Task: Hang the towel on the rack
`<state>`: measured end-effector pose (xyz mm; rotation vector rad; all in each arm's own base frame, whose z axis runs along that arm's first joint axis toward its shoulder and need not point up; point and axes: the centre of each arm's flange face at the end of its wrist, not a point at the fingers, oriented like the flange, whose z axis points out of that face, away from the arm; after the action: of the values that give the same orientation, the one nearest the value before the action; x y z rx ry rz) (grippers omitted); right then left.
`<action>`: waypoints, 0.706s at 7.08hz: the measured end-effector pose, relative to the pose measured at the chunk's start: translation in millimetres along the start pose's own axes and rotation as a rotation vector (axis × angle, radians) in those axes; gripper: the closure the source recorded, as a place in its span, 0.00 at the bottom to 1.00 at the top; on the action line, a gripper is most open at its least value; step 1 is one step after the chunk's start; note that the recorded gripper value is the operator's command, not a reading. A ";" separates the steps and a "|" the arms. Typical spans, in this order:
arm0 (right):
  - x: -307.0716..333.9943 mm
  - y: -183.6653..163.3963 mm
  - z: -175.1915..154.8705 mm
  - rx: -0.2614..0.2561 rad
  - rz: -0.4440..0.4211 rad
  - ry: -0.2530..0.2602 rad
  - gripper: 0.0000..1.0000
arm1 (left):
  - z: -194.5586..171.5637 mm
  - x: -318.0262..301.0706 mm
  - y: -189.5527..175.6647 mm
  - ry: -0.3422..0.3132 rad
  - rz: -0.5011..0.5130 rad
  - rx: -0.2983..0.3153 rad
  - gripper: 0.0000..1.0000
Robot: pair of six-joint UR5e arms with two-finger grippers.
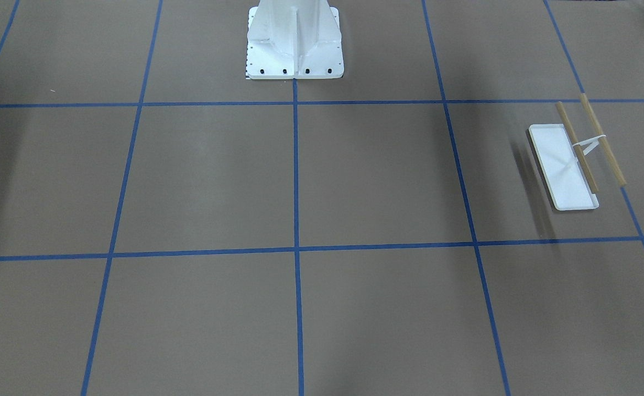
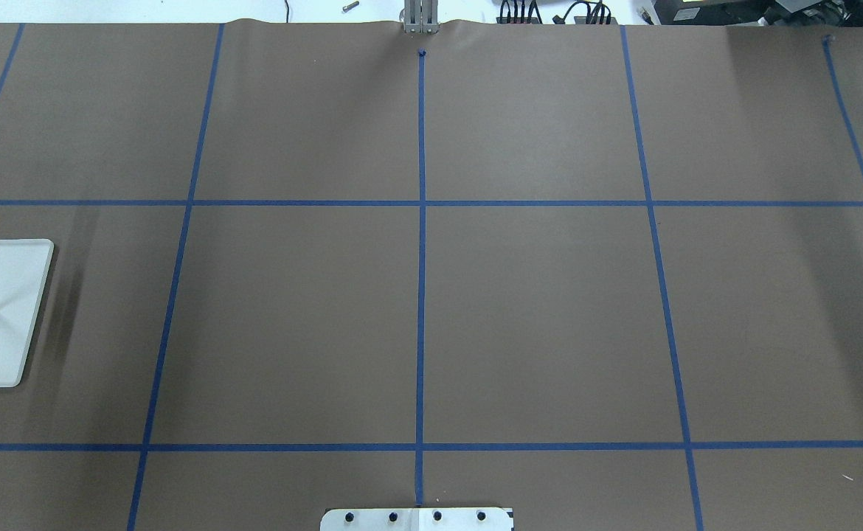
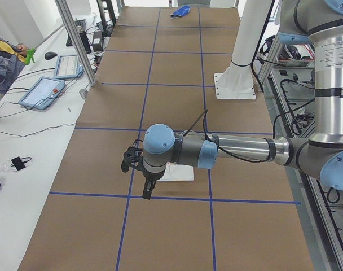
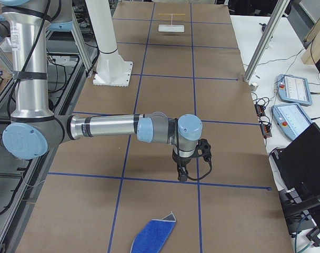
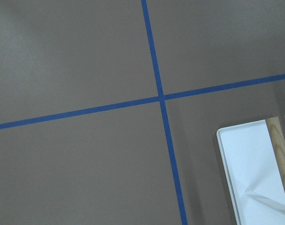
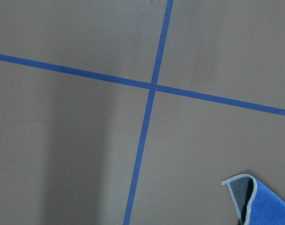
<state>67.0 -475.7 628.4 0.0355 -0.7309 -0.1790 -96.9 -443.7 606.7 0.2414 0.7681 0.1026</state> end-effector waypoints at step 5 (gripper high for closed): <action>0.6 14.1 19.4 -0.026 0.017 -0.071 0.00 | 1.4 0.3 12.3 0.005 0.021 0.020 0.02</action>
<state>56.6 -461.3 644.6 -0.0018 -0.7991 -0.1742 -95.8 -432.0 610.6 0.2682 0.7715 0.1155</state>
